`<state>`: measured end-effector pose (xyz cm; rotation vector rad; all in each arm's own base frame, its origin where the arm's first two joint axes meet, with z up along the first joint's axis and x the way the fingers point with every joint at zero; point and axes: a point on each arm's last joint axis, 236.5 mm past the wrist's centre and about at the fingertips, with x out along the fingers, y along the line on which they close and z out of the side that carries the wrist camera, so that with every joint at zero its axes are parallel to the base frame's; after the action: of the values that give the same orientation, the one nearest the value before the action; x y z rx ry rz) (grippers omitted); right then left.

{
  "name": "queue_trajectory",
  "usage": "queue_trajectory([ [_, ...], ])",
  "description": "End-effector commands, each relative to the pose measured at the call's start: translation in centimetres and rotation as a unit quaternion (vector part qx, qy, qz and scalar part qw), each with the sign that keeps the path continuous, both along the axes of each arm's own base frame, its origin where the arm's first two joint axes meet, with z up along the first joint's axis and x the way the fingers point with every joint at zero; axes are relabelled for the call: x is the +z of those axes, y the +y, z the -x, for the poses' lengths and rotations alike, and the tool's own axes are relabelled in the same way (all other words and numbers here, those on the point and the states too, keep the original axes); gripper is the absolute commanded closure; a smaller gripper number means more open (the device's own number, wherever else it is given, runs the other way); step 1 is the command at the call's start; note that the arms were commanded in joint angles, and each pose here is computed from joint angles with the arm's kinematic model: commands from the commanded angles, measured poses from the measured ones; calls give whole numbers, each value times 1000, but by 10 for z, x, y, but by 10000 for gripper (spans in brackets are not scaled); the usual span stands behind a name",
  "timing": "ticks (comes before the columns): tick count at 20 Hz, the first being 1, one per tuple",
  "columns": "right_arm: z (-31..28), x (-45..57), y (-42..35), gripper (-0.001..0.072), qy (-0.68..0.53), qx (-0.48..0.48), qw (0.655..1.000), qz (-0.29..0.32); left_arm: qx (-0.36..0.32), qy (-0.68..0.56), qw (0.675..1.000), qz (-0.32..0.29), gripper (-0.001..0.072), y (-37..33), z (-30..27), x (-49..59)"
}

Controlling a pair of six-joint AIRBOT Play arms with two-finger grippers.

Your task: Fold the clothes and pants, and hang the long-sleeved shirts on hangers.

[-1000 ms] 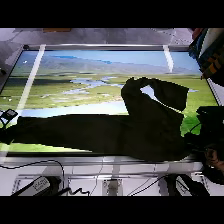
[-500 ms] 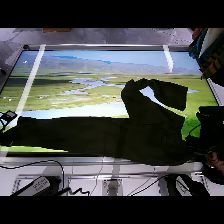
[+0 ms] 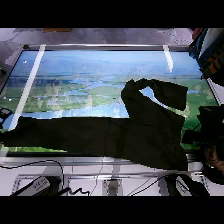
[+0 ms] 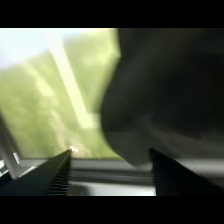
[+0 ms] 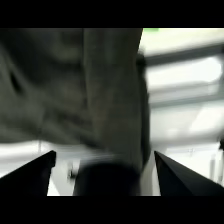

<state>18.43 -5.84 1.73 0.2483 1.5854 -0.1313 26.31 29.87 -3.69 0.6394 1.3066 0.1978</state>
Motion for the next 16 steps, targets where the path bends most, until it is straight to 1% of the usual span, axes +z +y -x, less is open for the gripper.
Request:
queue_trajectory([
  [1, -65, 10, -27, 439, -138, -19, 989, 55, 130, -187, 974, 10, 494, 16, -42, 46],
  [2, -82, 17, -35, 682, -175, -21, 982, 72, 165, -229, 959, 24, 559, 15, -49, 59],
  [3, -98, 24, -44, 677, -213, -24, 973, 90, 191, -260, 946, 36, 615, 13, -52, 69],
  [4, -115, 33, -53, 678, -251, -27, 962, 108, 222, -294, 928, 54, 695, 9, -55, 78],
  [5, -129, 42, -62, 679, -284, -37, 950, 122, 264, -343, 897, 90, 697, 4, -62, 87],
  [6, -137, 47, -72, 680, -305, -65, 942, 127, 288, -381, 870, 121, 697, -1, -70, 95],
  [7, -138, 44, -85, 681, -308, -102, 938, 125, 292, -406, 853, 147, 697, -10, -82, 100],
  [8, -133, 35, -95, 681, -295, -129, 940, 114, 286, -411, 850, 164, 698, -21, -93, 100],
  [9, -124, 20, -103, 681, -271, -155, 946, 91, 261, -402, 861, 168, 698, -37, -103, 100],
  [10, -117, 5, -104, 682, -249, -161, 953, 59, 237, -393, 871, 175, 698, -54, -114, 98],
  [11, -114, -9, -98, 682, -236, -159, 959, 9, 214, -387, 877, 188, 698, -77, -127, 98],
  [12, -117, -16, -85, 681, -239, -151, 958, -54, 188, -381, 882, 202, 698, -101, -140, 98],
  [13, -125, -16, -71, 681, -254, -145, 948, -124, 162, -377, 885, 222, 698, -131, -154, 98],
  [14, -137, -13, -61, 679, -276, -156, 929, -188, 133, -371, 887, 241, 698, -162, -165, 98],
  [15, -149, -12, -62, 661, -291, -187, 911, -223, 105, -367, 889, 254, 698, -190, -174, 100],
  [16, -159, -16, -68, 518, -301, -208, 902, -231, 76, -365, 889, 264, 697, -216, -182, 102],
])
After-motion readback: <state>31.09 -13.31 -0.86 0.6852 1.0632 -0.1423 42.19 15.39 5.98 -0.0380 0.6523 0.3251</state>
